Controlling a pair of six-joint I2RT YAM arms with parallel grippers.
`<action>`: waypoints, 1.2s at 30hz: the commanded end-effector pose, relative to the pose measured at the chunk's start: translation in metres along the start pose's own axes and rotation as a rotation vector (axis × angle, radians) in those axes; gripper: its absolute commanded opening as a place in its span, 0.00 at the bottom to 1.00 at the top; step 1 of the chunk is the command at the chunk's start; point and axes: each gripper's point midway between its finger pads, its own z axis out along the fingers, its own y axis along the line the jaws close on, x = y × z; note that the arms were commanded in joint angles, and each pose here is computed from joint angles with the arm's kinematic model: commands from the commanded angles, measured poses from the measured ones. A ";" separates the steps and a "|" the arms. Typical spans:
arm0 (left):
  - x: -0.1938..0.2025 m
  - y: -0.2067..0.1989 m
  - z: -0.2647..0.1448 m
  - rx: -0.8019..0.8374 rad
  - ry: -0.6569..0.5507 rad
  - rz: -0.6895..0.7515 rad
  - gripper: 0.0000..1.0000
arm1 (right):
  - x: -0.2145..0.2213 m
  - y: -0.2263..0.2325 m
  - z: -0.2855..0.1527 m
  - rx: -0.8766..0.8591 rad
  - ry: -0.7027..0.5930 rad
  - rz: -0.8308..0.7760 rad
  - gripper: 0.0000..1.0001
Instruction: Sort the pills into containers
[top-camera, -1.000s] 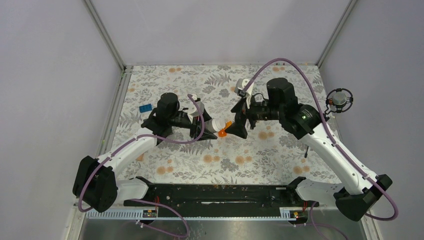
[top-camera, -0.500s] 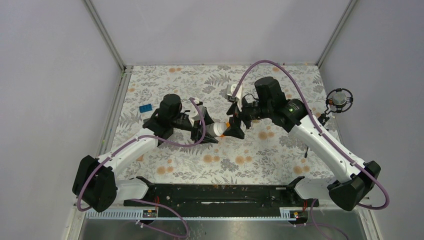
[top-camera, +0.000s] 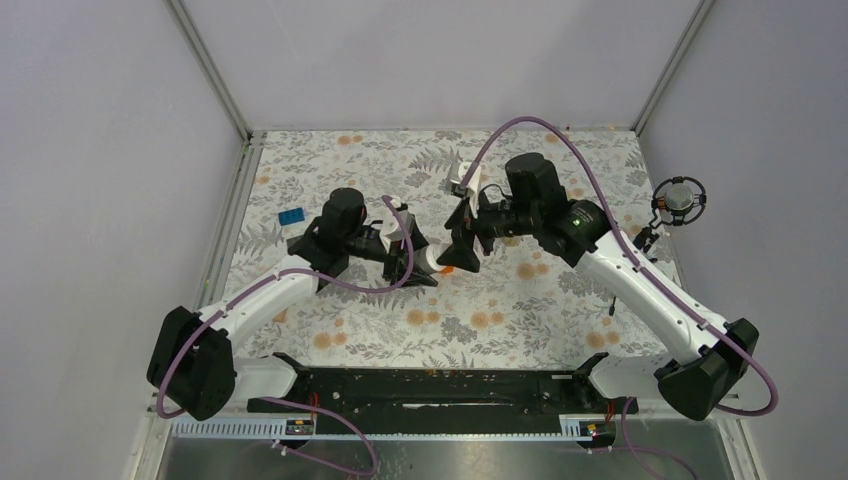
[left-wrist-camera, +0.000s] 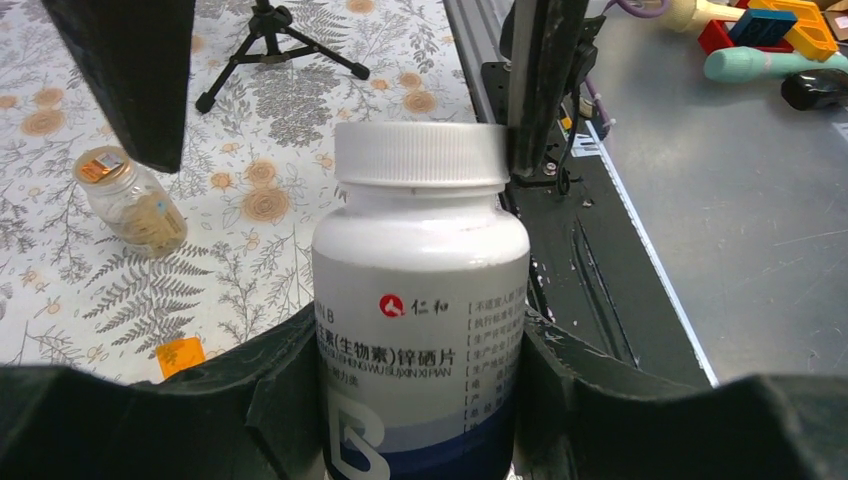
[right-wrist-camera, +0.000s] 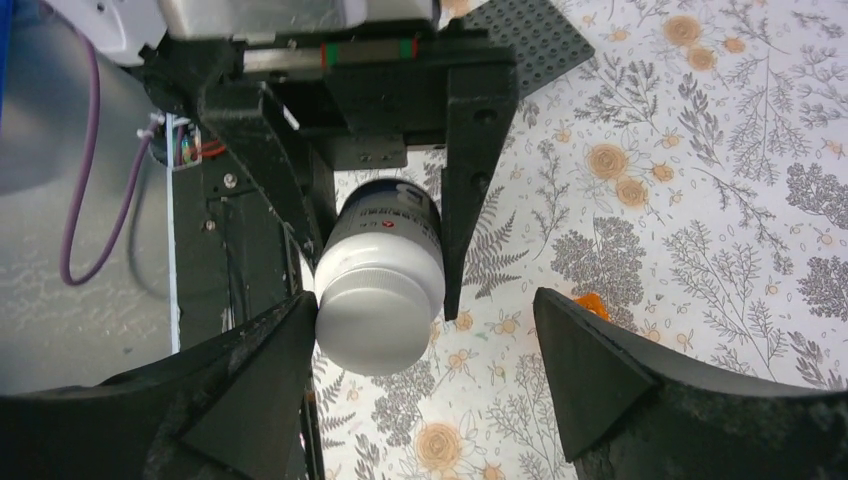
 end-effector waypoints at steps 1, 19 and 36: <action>-0.021 -0.010 0.005 0.070 -0.030 0.104 0.00 | -0.045 -0.045 0.001 0.227 -0.159 0.033 0.87; -0.019 0.001 0.003 0.017 0.008 0.136 0.00 | -0.023 0.014 -0.025 0.015 -0.015 0.005 0.96; -0.022 0.008 0.003 -0.016 0.019 0.126 0.00 | -0.016 -0.002 -0.008 0.066 0.028 0.065 0.86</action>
